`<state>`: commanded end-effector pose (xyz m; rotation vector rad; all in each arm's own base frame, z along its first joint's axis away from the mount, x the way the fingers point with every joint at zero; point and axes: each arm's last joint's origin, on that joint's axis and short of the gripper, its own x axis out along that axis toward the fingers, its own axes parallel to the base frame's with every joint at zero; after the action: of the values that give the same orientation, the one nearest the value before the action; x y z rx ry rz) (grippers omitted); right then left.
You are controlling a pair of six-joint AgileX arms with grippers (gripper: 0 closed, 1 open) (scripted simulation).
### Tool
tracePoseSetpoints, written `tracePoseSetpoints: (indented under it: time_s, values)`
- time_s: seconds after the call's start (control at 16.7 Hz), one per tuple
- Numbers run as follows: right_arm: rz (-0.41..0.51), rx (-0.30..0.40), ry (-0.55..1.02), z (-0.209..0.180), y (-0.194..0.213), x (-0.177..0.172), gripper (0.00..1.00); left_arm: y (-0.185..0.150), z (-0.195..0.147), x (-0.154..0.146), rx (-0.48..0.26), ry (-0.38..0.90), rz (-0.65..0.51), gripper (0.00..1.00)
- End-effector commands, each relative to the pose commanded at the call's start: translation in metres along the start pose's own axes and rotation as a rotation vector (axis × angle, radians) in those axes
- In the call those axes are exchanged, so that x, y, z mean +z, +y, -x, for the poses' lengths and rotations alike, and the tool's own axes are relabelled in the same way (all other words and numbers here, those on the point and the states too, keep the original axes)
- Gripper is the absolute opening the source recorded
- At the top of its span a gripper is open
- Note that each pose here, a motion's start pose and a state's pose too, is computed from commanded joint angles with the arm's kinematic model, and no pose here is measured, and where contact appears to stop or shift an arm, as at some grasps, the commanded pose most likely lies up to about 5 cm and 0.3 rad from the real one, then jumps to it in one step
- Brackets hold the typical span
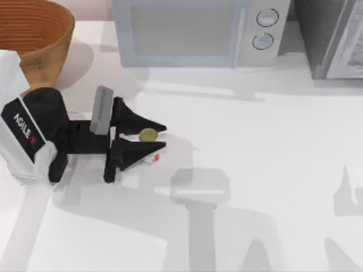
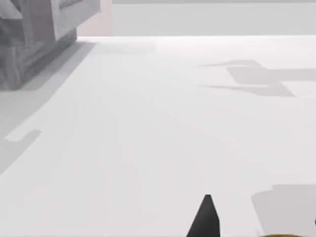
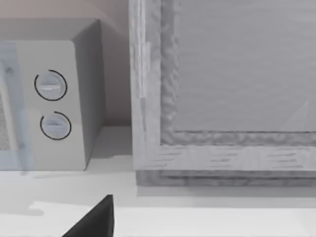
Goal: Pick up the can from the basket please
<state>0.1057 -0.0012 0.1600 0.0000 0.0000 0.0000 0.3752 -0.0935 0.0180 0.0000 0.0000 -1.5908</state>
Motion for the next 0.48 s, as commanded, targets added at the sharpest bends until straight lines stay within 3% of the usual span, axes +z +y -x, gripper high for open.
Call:
tracePoseSetpoints:
  time_s: [0.48]
  values:
    - [0.0,0.0,0.0,0.0,0.0,0.0,1.0,0.0,0.0,0.0,0.0,0.0,0.0,0.6]
